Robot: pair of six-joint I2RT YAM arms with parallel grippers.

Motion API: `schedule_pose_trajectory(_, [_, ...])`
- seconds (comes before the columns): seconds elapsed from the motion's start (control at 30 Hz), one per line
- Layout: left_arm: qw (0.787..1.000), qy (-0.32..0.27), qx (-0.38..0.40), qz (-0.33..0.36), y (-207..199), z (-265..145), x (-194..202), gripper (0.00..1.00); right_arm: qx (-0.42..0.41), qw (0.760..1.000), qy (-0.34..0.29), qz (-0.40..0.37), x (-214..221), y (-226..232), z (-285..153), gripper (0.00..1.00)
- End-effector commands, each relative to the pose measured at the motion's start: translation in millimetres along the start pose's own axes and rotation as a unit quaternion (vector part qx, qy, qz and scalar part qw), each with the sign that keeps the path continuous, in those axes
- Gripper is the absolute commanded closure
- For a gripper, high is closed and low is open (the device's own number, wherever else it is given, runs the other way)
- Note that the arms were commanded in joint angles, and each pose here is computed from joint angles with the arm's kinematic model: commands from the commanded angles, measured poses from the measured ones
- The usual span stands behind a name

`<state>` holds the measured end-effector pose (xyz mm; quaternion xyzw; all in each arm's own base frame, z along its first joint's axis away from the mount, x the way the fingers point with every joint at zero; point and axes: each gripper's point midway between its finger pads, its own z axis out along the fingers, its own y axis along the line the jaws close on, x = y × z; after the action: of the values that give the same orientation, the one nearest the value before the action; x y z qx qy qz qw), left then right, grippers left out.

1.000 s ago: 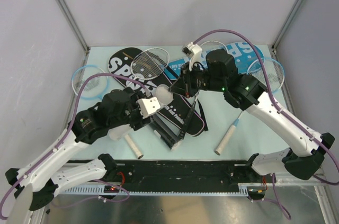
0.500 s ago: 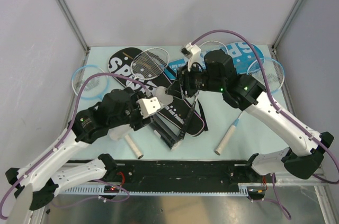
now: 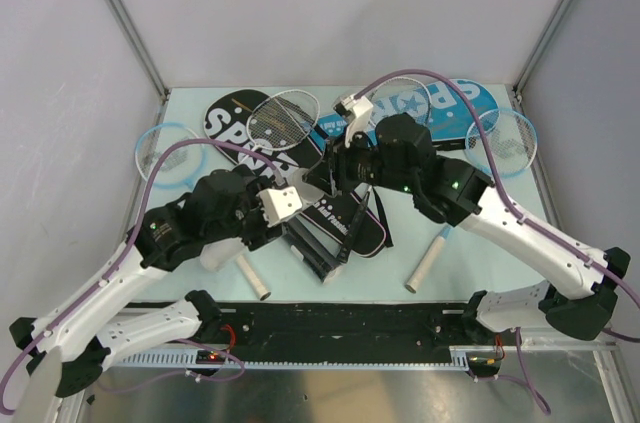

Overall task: Pack up the badminton gear
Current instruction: Close the lid on the shuttle tube.

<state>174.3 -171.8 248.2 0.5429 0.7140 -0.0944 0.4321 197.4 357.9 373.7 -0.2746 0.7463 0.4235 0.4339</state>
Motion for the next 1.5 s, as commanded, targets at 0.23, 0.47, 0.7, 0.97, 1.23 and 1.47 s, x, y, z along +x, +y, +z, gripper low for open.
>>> schedule_pose_trajectory(0.23, [0.994, -0.106, -0.021, 0.006, 18.5, -18.1, -61.6, 0.62, 0.128, 0.991, -0.041, -0.012, 31.1, -19.2, 27.2, 0.65])
schedule_pose_trajectory(0.47, [0.994, -0.108, -0.029, 0.005, 22.2, -20.3, -64.9, 0.63, 0.106, 0.992, -0.059, 0.046, 46.0, -3.1, 38.3, 0.66])
schedule_pose_trajectory(0.7, [0.993, -0.104, -0.049, -0.007, 31.0, -22.3, -67.8, 0.65, 0.074, 0.991, -0.072, 0.084, 40.3, 9.6, 20.6, 0.65])
schedule_pose_trajectory(0.97, [0.993, -0.102, -0.051, -0.025, 34.5, -20.0, -74.2, 0.64, 0.087, 0.989, -0.083, 0.084, 29.5, 3.2, -13.2, 0.66])
schedule_pose_trajectory(1.23, [0.993, -0.101, -0.051, -0.045, 36.3, -17.4, -79.0, 0.65, 0.066, 0.994, -0.021, 0.09, 69.0, 23.3, -4.2, 0.67])
schedule_pose_trajectory(1.47, [0.992, -0.103, -0.051, -0.061, 39.6, -15.4, -87.5, 0.66, 0.097, 0.992, 0.01, 0.078, 103.3, 25.7, 14.4, 0.67])
